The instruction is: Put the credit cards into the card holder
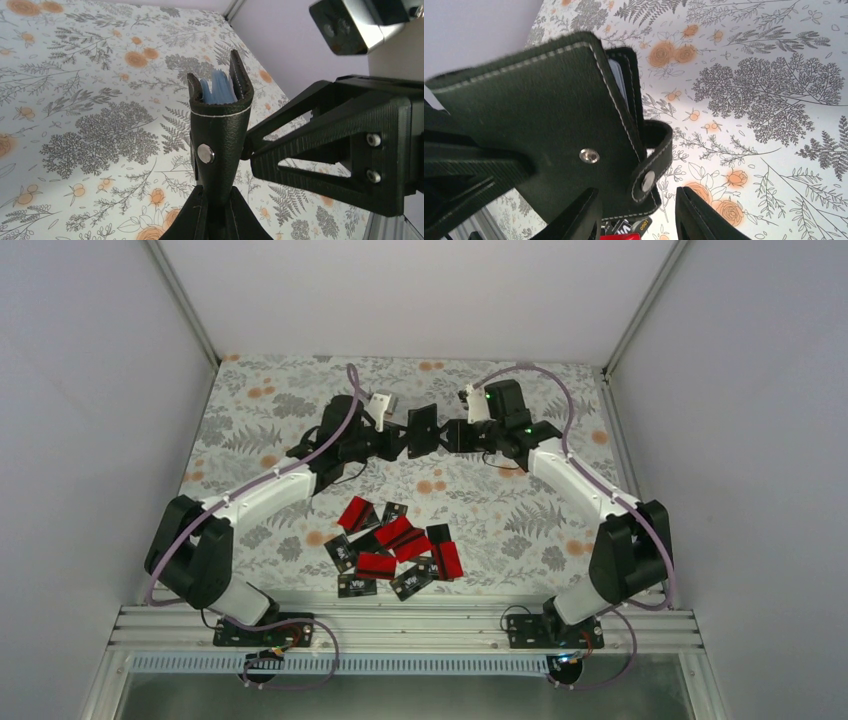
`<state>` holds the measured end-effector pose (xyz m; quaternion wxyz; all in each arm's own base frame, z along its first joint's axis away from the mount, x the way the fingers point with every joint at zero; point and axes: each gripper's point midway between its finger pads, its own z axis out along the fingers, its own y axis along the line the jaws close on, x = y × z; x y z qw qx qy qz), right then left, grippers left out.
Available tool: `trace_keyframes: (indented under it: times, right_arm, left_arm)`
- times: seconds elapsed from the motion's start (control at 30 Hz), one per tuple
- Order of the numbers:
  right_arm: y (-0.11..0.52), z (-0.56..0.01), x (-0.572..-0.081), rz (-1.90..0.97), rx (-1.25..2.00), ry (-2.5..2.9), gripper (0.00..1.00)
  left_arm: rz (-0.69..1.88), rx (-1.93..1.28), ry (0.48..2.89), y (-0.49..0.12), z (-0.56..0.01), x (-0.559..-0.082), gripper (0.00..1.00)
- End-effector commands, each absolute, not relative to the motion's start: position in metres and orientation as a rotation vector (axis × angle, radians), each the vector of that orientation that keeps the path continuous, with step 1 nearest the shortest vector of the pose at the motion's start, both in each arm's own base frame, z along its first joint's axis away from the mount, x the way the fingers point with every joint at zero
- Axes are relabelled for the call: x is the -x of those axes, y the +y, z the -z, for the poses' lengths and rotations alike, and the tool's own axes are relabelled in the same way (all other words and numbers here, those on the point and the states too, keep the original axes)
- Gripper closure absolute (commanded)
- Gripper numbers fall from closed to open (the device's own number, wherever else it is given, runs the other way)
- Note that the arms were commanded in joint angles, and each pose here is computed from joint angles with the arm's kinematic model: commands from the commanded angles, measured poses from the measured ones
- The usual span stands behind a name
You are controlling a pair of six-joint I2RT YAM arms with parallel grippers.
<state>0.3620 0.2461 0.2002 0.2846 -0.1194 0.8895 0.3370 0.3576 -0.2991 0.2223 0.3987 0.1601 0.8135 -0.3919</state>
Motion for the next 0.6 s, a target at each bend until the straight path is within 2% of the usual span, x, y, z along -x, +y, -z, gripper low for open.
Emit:
trace_keyframes:
  times: [0.0,0.2,0.4,0.5,0.57]
  right_arm:
    - [0.251,-0.211,-0.375,-0.878,0.309,2.348,0.62]
    - [0.247,-0.194,-0.378,-0.834,0.282,2.396,0.77]
    - [0.242,-0.183,-0.376,-0.806,0.266,2.426,0.86]
    - [0.241,-0.18,-0.376,-0.793,0.261,2.433,0.95]
    - [0.239,-0.178,-0.374,-0.791,0.259,2.44,0.96]
  left_arm:
    - [1.016,-0.441,2.029,-0.305,-0.231,-0.358,0.98]
    - [1.013,-0.442,2.034,-0.305,-0.229,-0.359,0.98]
    - [1.021,-0.451,2.041,-0.308,-0.226,-0.36,0.98]
    - [1.024,-0.454,2.048,-0.309,-0.222,-0.361,0.98]
    - [1.024,-0.453,2.056,-0.309,-0.219,-0.361,0.98]
